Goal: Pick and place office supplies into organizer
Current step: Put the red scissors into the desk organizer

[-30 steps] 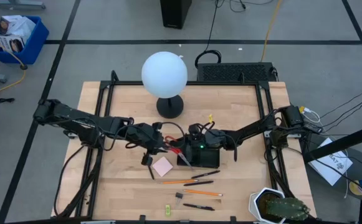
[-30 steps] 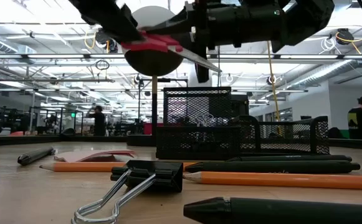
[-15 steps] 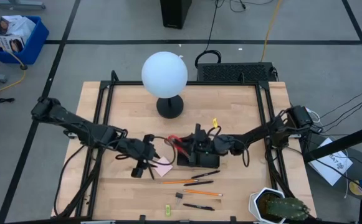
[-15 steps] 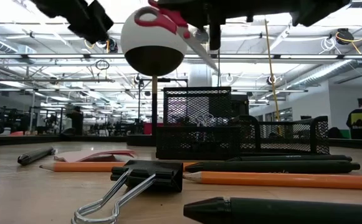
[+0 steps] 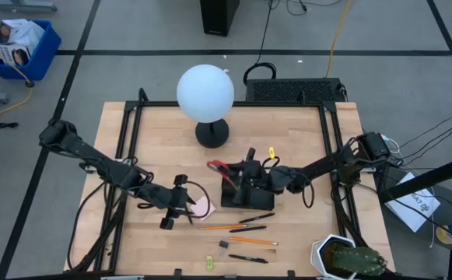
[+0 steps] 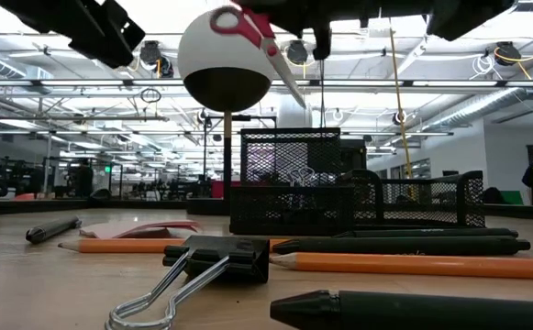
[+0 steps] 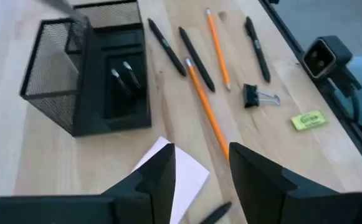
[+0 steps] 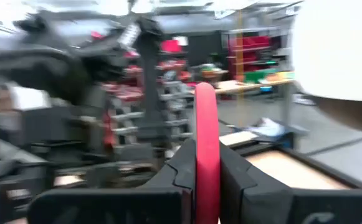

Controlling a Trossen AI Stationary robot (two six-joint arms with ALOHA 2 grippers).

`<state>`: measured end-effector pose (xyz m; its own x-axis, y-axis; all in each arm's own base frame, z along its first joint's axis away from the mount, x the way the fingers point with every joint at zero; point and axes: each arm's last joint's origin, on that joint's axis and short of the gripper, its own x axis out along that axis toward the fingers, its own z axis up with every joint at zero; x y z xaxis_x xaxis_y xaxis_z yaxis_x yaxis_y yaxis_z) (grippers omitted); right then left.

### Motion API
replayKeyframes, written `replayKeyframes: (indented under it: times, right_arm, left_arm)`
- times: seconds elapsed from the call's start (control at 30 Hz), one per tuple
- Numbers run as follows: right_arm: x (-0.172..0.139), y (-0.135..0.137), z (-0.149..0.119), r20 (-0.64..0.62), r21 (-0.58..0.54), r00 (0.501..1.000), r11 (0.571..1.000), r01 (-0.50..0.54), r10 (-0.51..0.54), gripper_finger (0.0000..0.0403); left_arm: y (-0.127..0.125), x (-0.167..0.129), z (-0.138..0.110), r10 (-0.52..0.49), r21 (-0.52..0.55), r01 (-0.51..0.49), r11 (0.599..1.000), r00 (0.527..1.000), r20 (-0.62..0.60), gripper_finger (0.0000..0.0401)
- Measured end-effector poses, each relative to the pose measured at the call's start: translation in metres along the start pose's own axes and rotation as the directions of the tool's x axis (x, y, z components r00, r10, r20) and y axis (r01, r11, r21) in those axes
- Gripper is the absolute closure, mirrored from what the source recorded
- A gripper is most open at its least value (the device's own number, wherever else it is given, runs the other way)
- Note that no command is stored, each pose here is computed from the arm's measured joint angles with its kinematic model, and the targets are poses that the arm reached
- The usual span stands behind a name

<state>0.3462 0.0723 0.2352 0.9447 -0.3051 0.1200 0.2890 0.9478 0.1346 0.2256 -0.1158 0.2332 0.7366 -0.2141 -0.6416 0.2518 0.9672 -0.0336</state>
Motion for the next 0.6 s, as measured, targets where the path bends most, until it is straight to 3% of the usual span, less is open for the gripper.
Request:
replayKeyframes:
  times: [0.23, 0.6]
  right_arm:
    - [0.009, -0.008, -0.020, -0.040, -0.061, 0.998, 0.997, 0.047, -0.049, 0.0383]
    - [0.009, 0.000, -0.059, -0.099, -0.151, 0.994, 0.988, 0.023, -0.038, 0.0383]
  left_arm:
    - [-0.001, 0.000, 0.001, 0.016, 0.004, -0.016, 1.000, 1.000, 0.014, 0.0248]
    - [-0.001, 0.000, 0.001, 0.016, 0.005, -0.016, 1.000, 1.000, 0.015, 0.0248]
